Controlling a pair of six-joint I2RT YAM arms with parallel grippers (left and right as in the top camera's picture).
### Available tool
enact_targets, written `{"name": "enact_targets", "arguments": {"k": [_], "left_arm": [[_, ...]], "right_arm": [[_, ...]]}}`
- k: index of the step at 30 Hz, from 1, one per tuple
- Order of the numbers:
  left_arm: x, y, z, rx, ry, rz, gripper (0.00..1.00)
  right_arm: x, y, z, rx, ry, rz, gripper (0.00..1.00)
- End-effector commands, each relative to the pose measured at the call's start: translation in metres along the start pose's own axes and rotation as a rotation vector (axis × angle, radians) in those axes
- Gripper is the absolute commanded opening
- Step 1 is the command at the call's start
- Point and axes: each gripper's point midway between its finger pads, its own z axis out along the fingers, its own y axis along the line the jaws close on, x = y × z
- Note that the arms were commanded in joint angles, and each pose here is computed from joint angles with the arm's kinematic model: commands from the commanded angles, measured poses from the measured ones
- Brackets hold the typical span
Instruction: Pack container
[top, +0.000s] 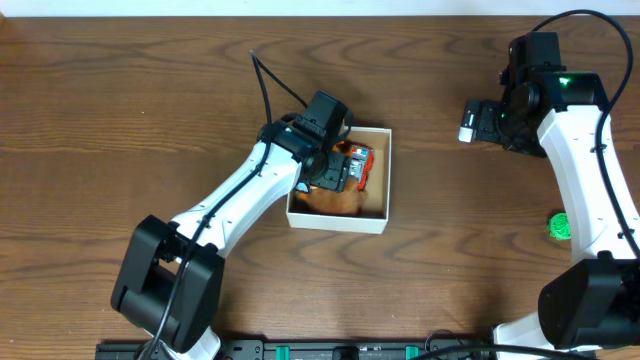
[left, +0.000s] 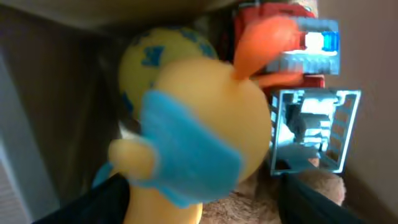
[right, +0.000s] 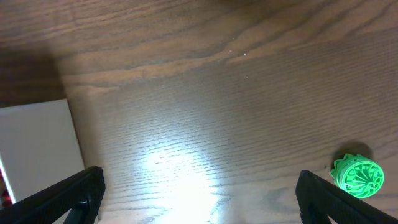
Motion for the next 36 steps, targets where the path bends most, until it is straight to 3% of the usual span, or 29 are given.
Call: {"name": "enact_targets", "arguments": {"k": [1, 3, 7, 11, 14, 20, 27, 36], "left_arm": [[-0.013, -0.001, -0.024, 0.014, -0.067, -0.017, 0.79], [-0.021, -0.005, -0.044, 0.032, -0.122, -0.014, 0.81], [-0.034, -0.007, -0.088, 0.045, -0.246, -0.011, 0.98], [-0.037, 0.006, -0.123, -0.015, -0.338, -0.023, 0.98], [-0.034, 0.038, -0.141, -0.160, -0.376, -0.061, 0.98], [-0.021, 0.102, -0.163, -0.269, -0.381, -0.264, 0.98], [0.000, 0.169, -0.170, -0.305, -0.332, -0.498, 0.98], [0.013, 0.195, -0.168, -0.332, -0.293, -0.575, 0.98]], "right_arm": [[0.001, -0.001, 0.001, 0.003, 0.005, -0.015, 0.99], [0.001, -0.001, 0.001, 0.003, 0.005, -0.015, 0.99], [0.001, -0.001, 0.001, 0.002, 0.006, -0.015, 0.99], [0.002, -0.002, 0.001, 0.004, 0.009, -0.015, 0.99], [0.003, -0.007, 0.001, 0.028, 0.011, -0.004, 0.99], [0.003, -0.046, 0.001, 0.124, 0.015, 0.243, 0.99], [0.024, -0.108, 0.000, 0.204, 0.097, 0.494, 0.99], [0.072, -0.158, 0.042, 0.262, 0.209, 0.643, 0.99]]}}
